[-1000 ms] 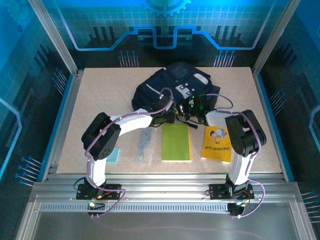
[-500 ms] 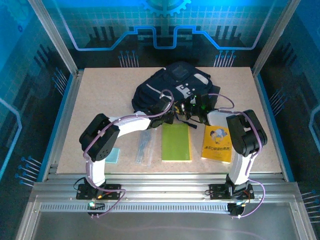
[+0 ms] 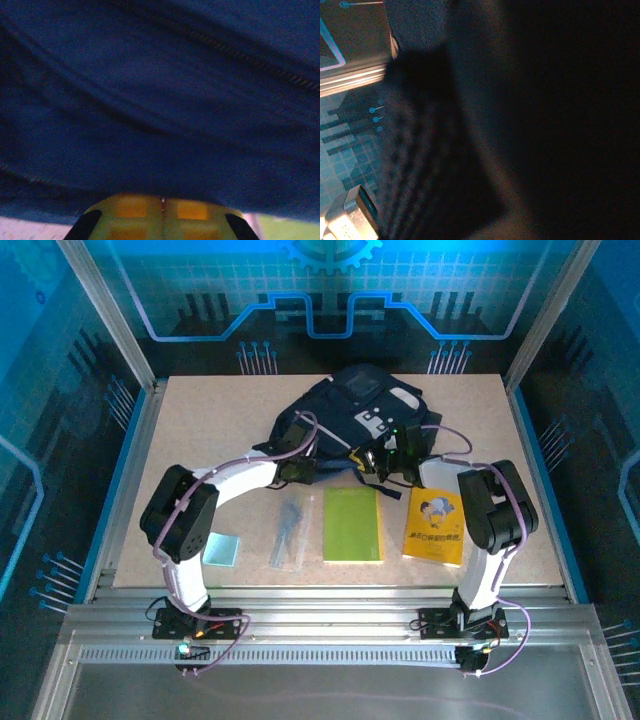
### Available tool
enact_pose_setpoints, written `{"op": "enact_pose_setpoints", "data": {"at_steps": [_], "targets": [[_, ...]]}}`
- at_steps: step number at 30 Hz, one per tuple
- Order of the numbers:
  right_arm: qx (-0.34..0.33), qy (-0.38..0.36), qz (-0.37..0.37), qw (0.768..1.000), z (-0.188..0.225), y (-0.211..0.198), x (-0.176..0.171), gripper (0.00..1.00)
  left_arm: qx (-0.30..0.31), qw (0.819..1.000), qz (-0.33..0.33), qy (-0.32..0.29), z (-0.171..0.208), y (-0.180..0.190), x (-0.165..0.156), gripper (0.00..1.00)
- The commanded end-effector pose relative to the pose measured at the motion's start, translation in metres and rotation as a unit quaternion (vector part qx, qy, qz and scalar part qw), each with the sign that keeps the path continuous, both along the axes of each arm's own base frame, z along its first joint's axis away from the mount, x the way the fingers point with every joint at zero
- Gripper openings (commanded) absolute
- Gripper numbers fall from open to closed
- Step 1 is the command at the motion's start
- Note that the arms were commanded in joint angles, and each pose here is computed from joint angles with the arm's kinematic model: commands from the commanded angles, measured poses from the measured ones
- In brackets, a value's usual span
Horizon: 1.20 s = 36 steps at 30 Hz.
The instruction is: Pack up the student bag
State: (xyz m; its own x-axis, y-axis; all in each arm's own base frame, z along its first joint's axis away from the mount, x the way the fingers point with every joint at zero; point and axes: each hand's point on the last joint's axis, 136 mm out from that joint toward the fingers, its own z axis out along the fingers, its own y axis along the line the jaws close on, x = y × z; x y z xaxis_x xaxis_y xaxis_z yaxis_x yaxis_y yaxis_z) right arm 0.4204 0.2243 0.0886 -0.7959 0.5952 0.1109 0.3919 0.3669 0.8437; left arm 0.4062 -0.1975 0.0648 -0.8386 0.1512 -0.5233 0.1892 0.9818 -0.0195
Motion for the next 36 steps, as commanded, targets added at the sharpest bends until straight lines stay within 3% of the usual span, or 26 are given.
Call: {"op": "enact_pose_setpoints", "data": {"at_steps": [1,7,12,16,22,24,26,28,31,36], "targets": [[-0.032,-0.063,-0.011,0.997,0.038,-0.028,0.019,0.0,0.104,0.992,0.052,0.041,-0.001,0.073,-0.02,0.0],[-0.054,-0.11,0.054,0.991,0.057,-0.016,0.031,0.0,0.074,0.992,0.101,0.032,0.014,0.099,-0.029,0.0],[-0.036,-0.142,0.149,0.978,0.085,0.022,0.04,0.0,-0.013,0.996,0.087,-0.013,0.042,0.073,-0.046,0.0],[-0.042,-0.148,0.202,0.967,0.093,0.048,0.043,0.0,-0.041,0.997,0.057,-0.04,0.061,0.047,-0.057,0.0],[-0.068,-0.123,0.167,0.976,0.071,0.03,0.073,0.04,-0.103,0.994,0.004,-0.032,0.068,-0.005,-0.056,0.0],[-0.07,-0.119,0.151,0.979,0.069,0.022,0.079,0.19,-0.114,0.993,-0.013,-0.03,0.069,-0.022,-0.049,0.0],[-0.072,-0.11,0.139,0.981,0.069,0.013,0.078,0.53,-0.131,0.99,-0.031,-0.031,0.074,-0.041,-0.041,0.0],[-0.089,-0.103,0.132,0.982,0.068,0.002,0.072,0.73,-0.153,0.986,-0.05,-0.036,0.083,-0.06,-0.035,0.0],[-0.12,-0.089,0.122,0.981,0.065,-0.019,0.054,0.85,-0.186,0.979,-0.072,-0.043,0.098,-0.085,-0.028,0.0],[-0.166,-0.066,0.098,0.979,0.058,-0.053,0.009,0.88,-0.222,0.969,-0.102,-0.035,0.109,-0.117,-0.026,0.0]]}}
